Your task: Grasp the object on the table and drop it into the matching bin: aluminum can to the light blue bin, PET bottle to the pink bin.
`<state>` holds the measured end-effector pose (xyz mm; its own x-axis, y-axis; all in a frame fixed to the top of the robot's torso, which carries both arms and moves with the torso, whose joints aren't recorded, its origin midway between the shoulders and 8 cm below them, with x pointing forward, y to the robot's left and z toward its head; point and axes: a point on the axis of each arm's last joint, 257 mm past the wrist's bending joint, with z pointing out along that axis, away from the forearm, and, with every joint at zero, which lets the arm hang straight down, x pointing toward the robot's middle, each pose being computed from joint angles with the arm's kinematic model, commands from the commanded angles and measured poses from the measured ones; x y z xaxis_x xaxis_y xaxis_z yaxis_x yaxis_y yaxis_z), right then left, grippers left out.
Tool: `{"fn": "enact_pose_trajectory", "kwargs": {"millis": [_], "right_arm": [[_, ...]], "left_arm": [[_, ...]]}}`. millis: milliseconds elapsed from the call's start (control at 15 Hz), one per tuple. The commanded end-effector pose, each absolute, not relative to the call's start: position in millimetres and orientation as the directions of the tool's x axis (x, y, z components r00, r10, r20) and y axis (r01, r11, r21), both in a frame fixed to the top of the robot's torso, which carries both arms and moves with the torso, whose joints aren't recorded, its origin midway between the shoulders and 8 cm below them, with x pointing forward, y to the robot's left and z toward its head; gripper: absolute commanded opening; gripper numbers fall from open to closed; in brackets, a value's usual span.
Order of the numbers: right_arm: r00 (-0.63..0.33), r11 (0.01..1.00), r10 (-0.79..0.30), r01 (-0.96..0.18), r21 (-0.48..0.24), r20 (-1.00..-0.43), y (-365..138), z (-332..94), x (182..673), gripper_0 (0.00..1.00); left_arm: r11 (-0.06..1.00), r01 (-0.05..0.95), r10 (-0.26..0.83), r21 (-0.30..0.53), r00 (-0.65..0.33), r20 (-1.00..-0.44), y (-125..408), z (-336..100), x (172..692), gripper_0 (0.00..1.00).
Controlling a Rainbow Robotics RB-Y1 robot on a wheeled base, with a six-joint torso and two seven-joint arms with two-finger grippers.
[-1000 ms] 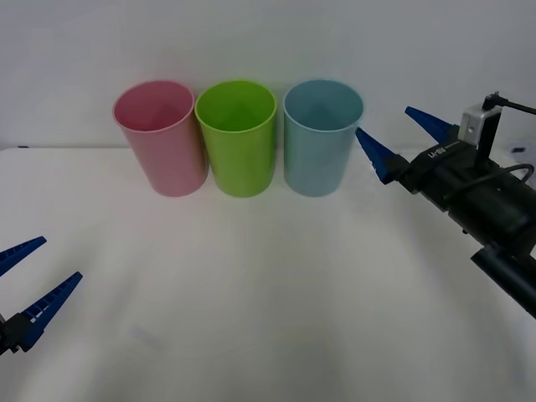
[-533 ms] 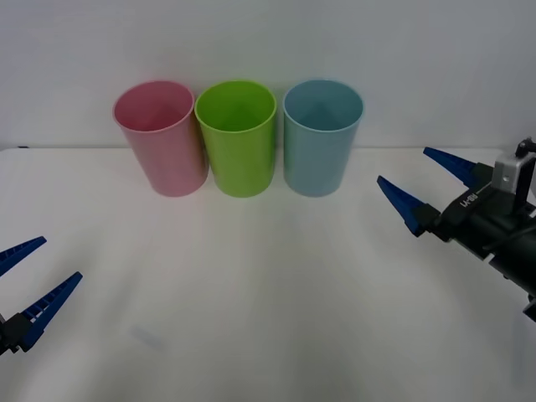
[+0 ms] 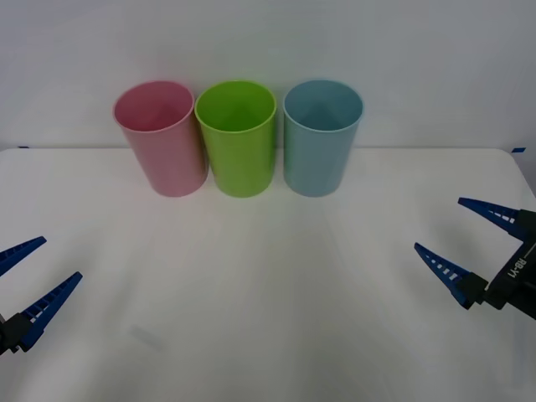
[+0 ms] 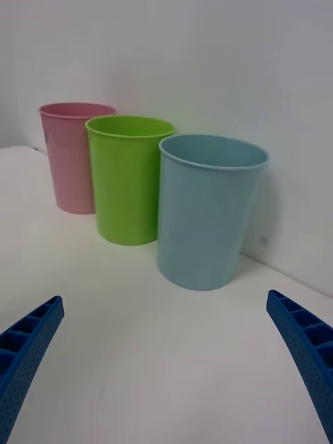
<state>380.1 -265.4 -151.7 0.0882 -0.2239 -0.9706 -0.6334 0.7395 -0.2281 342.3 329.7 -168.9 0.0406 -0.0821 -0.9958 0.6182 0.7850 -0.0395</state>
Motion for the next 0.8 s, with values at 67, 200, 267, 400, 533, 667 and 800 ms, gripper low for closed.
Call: {"fn": "enact_pose_trajectory", "kwargs": {"millis": [67,200,267,400,533,667,800], "right_arm": [[0.058,0.734,-0.241,-0.642,-0.221,-0.969,-278.9,-165.3,357.0,1.00],[0.041,0.749,-0.252,-0.624,-0.222,-0.967,-291.5,-172.6,346.1,1.00],[0.037,0.754,-0.255,-0.618,-0.223,-0.966,-294.9,-174.5,343.2,1.00],[0.019,0.772,-0.234,-0.604,-0.197,-0.972,-301.4,-182.1,337.0,1.00],[0.000,0.791,-0.197,-0.590,-0.160,-0.980,-308.2,-188.7,335.0,1.00],[-0.014,0.802,-0.152,-0.585,-0.115,-0.988,-311.0,-195.6,334.6,1.00],[-0.010,0.805,-0.145,-0.583,-0.112,-0.989,-311.8,-196.5,335.5,1.00]], "left_arm": [[0.785,0.618,-0.082,-0.039,0.041,-0.996,329.7,-168.9,342.3,1.00],[0.785,0.618,-0.082,-0.039,0.041,-0.996,329.7,-168.9,342.3,1.00],[0.785,0.618,-0.082,-0.039,0.041,-0.996,329.7,-168.9,342.3,1.00],[0.785,0.618,-0.082,-0.039,0.041,-0.996,329.7,-168.9,342.3,1.00],[0.785,0.618,-0.082,-0.039,0.041,-0.996,329.7,-168.9,342.3,1.00],[0.785,0.618,-0.082,-0.039,0.041,-0.996,329.7,-168.9,342.3,1.00],[0.785,0.618,-0.082,-0.039,0.041,-0.996,329.7,-168.9,342.3,1.00]]}}
